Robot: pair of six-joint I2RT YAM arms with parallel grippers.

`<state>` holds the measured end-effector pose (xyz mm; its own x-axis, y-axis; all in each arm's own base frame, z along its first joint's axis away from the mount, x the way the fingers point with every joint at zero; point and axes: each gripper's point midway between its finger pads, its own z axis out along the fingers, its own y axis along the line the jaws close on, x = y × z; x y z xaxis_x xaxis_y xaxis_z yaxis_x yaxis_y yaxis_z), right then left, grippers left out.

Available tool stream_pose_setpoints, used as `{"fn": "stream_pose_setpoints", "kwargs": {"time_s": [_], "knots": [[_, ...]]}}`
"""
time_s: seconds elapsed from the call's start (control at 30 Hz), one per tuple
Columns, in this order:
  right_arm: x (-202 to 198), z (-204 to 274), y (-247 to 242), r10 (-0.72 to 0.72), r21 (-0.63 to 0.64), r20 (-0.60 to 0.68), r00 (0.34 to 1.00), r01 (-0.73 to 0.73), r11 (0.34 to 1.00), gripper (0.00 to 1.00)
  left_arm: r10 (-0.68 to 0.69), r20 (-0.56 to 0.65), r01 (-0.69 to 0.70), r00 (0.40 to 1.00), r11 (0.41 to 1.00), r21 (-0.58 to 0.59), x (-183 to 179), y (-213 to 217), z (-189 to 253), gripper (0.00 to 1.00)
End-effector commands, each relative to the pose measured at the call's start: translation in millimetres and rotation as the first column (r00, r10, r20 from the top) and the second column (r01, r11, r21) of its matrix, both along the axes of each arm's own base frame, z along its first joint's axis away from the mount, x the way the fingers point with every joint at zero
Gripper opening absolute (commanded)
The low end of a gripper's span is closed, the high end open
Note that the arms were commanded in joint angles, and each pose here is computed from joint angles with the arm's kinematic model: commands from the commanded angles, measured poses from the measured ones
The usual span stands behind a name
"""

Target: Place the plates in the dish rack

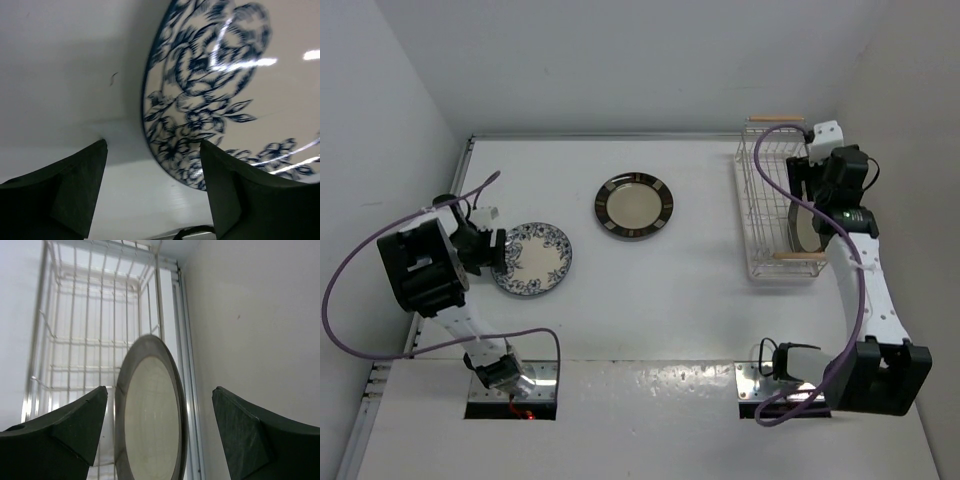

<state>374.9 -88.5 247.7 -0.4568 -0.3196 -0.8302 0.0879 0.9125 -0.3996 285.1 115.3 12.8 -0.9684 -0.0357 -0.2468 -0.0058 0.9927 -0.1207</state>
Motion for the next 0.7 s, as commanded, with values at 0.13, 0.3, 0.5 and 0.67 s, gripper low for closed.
{"fn": "stream_pose_setpoints", "kwargs": {"time_s": [0.13, 0.3, 0.5, 0.67], "knots": [[-11.7, 60.0, 32.4, 0.07, -0.001, 0.152, 0.986, -0.071, 0.997, 0.85, -0.106, 0.005, 0.102, 0.994, 0.936, -0.336, 7.9, -51.5, -17.0, 0.54], [-25.3, 68.4, 51.3, 0.105, 0.005, 0.184, 0.977, -0.107, 0.994, 0.85, -0.152, -0.018, 0.131, 0.988, 0.9, -0.416, 7.2, -67.3, -24.1, 0.05], [-40.8, 51.9, 140.8, 0.365, 0.261, 0.184, 0.913, -0.403, 0.877, 0.83, -0.274, 0.098, 0.29, 0.957, 0.867, -0.405, 20.1, -94.9, 8.8, 0.0], [-70.5, -0.4, 267.8, 0.638, 0.541, 0.186, 0.747, -0.62, 0.567, 0.82, -0.507, 0.307, 0.586, 0.805, 0.762, -0.276, 22.9, -143.3, 76.7, 0.0]]}}
